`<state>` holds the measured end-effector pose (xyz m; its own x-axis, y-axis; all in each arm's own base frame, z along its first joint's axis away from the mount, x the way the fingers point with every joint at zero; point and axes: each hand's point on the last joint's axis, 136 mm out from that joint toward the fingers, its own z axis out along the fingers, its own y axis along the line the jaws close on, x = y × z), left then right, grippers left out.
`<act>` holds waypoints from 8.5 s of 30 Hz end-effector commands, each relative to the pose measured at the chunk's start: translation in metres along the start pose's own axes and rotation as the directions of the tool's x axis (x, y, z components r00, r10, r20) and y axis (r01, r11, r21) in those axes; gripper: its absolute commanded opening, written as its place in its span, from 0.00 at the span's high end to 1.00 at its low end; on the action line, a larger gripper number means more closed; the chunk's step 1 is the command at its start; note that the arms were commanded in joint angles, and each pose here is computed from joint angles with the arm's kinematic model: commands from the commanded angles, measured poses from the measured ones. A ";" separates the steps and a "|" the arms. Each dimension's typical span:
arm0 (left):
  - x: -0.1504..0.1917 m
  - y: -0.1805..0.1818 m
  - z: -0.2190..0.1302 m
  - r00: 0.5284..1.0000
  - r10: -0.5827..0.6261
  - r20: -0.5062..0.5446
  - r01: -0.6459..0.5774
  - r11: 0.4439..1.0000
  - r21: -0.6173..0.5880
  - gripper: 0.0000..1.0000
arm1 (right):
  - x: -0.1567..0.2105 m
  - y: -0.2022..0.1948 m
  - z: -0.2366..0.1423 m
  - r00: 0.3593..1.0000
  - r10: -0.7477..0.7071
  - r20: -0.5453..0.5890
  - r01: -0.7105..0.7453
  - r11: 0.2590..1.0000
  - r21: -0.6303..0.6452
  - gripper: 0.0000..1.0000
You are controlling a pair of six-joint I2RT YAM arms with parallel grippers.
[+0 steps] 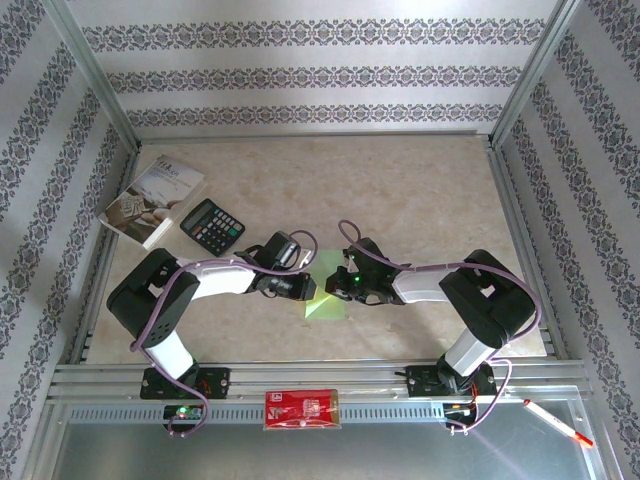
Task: Fold a paper plane with a square sheet of paper (pick it up from the middle)
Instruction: Fold the triangle a second time at the center of the table.
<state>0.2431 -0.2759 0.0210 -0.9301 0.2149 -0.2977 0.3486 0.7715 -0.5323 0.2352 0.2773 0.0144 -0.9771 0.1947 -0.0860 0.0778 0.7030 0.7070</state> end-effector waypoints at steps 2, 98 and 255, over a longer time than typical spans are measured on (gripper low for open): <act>0.006 0.013 -0.015 0.999 -0.033 -0.011 0.032 0.996 -0.085 0.76 | 0.013 -0.031 0.002 0.999 0.026 -0.027 -0.023 0.995 0.093 1.00; 0.040 -0.015 0.007 0.992 0.085 -0.096 -0.086 0.996 -0.011 0.96 | 0.013 -0.038 0.004 0.999 0.035 -0.035 -0.031 0.994 0.105 1.00; 0.101 0.050 0.010 0.954 -0.167 -0.249 0.142 0.983 -0.116 1.00 | -0.005 -0.046 -0.012 0.997 0.074 0.029 -0.076 0.994 0.078 1.00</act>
<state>0.1973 -0.2751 0.0133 -0.9609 0.2226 -0.1645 0.2743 0.6855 -0.6744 0.2348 0.2671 0.0142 -0.9729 0.2267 -0.0450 0.1213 0.6664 0.7357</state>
